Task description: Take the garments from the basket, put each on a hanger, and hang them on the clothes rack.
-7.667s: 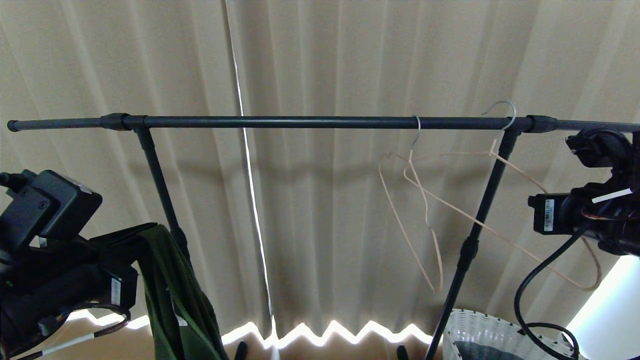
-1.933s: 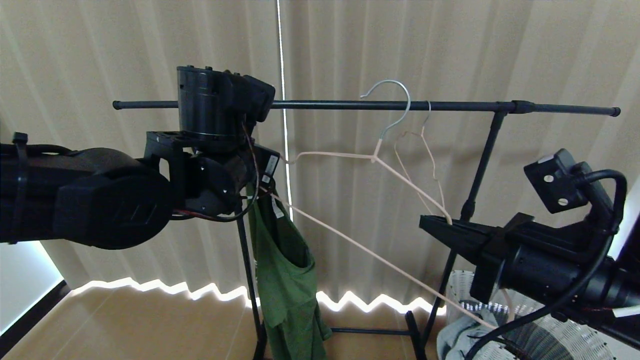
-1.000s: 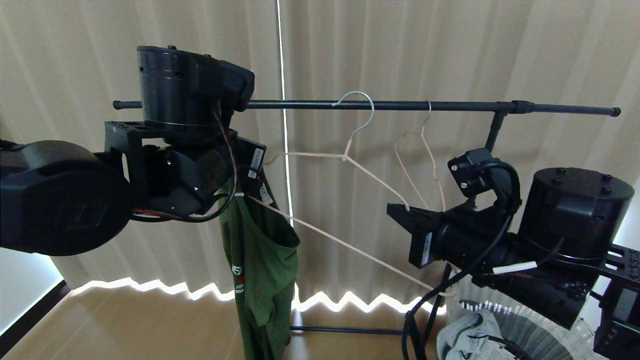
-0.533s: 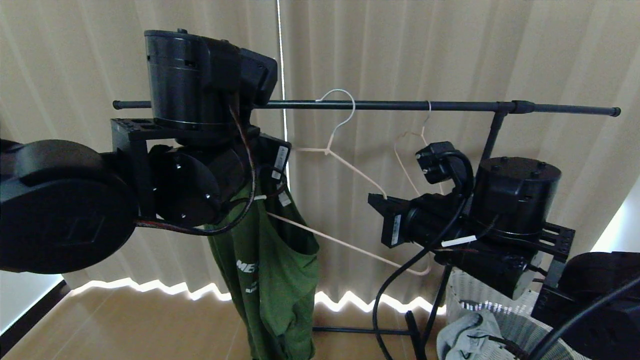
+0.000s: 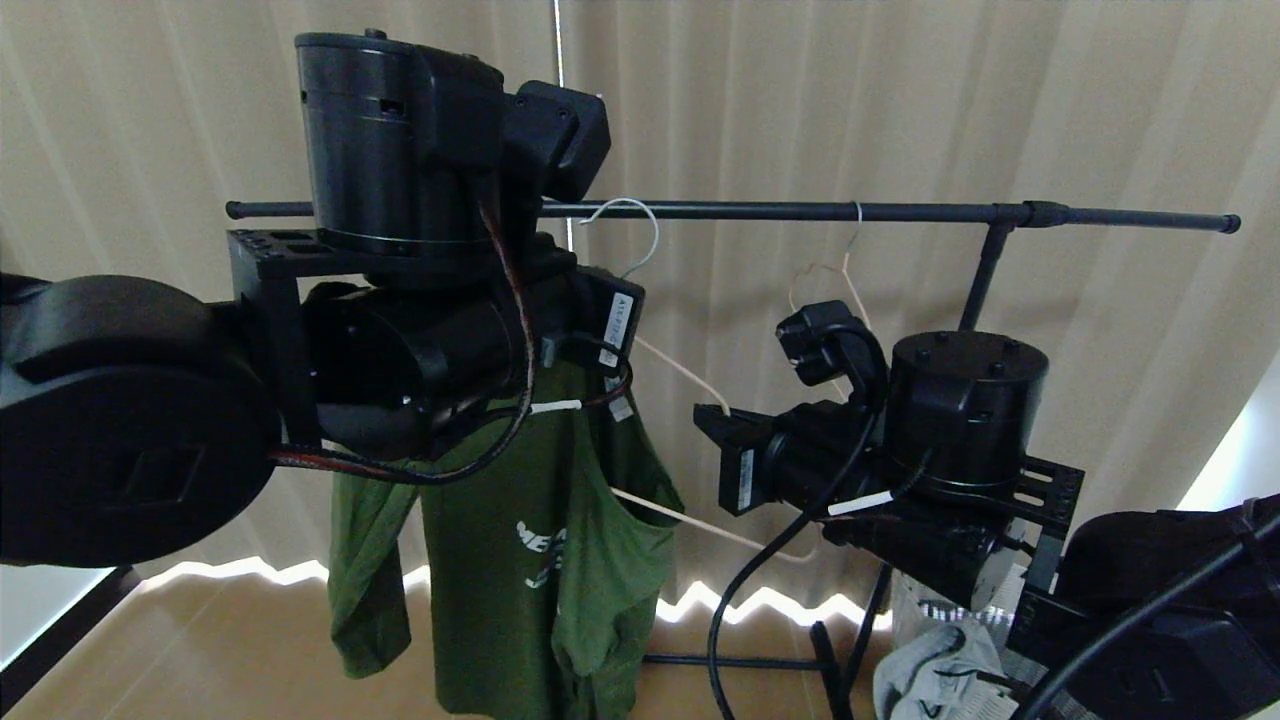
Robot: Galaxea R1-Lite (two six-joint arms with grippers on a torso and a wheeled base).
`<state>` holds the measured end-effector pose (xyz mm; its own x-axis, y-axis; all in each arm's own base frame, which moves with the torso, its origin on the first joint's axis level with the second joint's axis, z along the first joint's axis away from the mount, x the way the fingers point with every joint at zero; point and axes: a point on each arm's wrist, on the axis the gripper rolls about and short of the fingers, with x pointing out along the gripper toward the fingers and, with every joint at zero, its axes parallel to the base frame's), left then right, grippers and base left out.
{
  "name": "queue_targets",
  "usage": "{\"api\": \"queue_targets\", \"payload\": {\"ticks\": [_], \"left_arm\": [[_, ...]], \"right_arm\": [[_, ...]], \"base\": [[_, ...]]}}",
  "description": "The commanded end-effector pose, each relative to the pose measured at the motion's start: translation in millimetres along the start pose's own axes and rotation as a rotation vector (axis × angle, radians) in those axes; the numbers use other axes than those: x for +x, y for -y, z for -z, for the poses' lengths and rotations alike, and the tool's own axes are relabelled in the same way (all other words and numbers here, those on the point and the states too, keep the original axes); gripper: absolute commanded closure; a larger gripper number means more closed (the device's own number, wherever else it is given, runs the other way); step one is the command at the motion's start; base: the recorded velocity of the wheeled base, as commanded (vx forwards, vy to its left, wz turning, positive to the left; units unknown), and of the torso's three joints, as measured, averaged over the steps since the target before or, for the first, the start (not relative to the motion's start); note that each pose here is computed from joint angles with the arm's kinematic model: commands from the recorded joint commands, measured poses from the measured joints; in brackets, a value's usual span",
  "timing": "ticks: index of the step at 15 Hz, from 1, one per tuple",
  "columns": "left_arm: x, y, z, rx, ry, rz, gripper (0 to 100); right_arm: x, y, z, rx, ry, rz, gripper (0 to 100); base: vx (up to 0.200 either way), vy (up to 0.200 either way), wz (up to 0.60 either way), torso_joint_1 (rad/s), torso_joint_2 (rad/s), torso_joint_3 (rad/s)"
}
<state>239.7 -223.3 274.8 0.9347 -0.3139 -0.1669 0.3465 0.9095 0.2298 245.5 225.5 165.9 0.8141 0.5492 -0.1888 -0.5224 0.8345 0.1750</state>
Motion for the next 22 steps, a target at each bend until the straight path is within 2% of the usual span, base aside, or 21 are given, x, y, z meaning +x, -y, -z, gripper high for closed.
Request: {"api": "queue_targets", "payload": {"ticks": [1,6,9,12,13,15,18,20,22], "left_arm": [[-1,1.4,3,0.005,-0.005,0.034,100],[-18,-5.8,12,0.019,-0.022,0.035,100],[-31,-10.4,21,0.031,-0.04,0.041,100],[-30,-9.0,25,0.037,-0.054,0.043,100],[-29,-8.8,25,0.037,-0.056,0.043,0],[-31,-9.2,27,0.044,-0.061,0.044,0],[-40,-12.3,41,0.097,-0.087,0.049,0],[-49,-15.6,48,0.095,-0.052,0.043,0],[-57,-19.0,59,0.135,-0.022,0.034,0]], "right_arm": [[-1,-1.0,-1.1,0.001,0.005,-0.003,100],[-7,6.1,-11.7,0.01,0.039,0.018,100],[-17,14.7,-25.8,0.021,0.087,0.04,100],[-20,15.0,-30.4,0.022,0.104,0.04,100],[-20,15.1,-30.2,0.022,0.102,0.04,100],[-20,15.5,-30.9,0.023,0.106,0.042,100],[-21,27.6,-35.0,0.024,0.14,0.076,100],[-25,36.6,-37.8,0.021,0.142,0.106,100],[-31,45.3,-38.1,-0.014,0.141,0.136,100]], "base": [[0.0,0.0,0.0,0.0,0.0,0.0],[0.0,0.0,0.0,0.0,0.0,0.0],[0.0,0.0,0.0,0.0,0.0,0.0],[0.0,0.0,0.0,0.0,0.0,0.0],[0.0,0.0,0.0,0.0,0.0,0.0],[0.0,0.0,0.0,0.0,0.0,0.0],[0.0,0.0,0.0,0.0,0.0,0.0],[0.0,0.0,0.0,0.0,0.0,0.0],[0.0,0.0,0.0,0.0,0.0,0.0]]}}
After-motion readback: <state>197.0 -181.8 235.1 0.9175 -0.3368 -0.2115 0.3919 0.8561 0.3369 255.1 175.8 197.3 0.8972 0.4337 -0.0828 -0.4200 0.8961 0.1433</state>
